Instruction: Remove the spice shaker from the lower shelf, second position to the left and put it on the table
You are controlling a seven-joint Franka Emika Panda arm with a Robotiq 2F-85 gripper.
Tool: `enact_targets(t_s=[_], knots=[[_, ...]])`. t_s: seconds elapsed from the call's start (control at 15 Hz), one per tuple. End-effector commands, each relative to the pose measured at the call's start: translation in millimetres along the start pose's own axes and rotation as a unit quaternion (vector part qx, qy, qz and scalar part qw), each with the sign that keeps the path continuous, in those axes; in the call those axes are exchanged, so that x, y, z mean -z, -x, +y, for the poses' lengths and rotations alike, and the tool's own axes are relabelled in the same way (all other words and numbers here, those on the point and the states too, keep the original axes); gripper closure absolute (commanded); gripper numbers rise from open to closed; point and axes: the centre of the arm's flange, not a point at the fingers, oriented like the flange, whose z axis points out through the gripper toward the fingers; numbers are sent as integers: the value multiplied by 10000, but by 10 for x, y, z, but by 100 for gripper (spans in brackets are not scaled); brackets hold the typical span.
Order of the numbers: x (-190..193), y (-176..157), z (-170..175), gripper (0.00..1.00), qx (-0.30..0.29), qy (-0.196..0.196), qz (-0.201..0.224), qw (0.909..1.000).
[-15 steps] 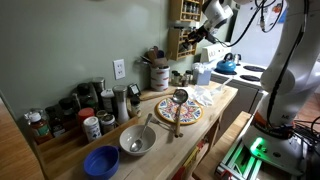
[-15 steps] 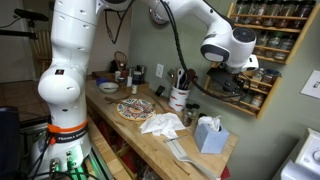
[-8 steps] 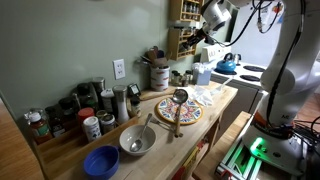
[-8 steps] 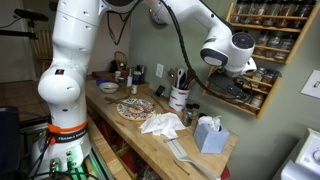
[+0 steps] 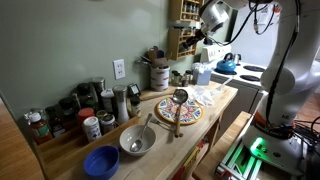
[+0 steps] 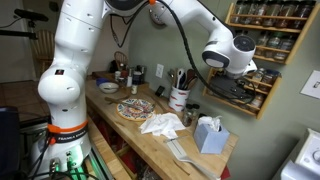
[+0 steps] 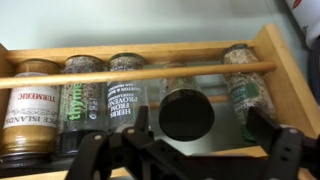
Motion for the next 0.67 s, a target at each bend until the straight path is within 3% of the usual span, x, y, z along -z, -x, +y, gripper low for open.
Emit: enact_targets(t_s=[0.0, 0.4, 0.47, 0.6], knots=[[-135, -17, 105, 0, 156, -157, 30, 9998], [-262, -55, 163, 0, 181, -274, -25, 9995], [-277, -51, 160, 25, 175, -327, -32, 9993], [-276, -57, 163, 34, 183, -411, -71, 9990]])
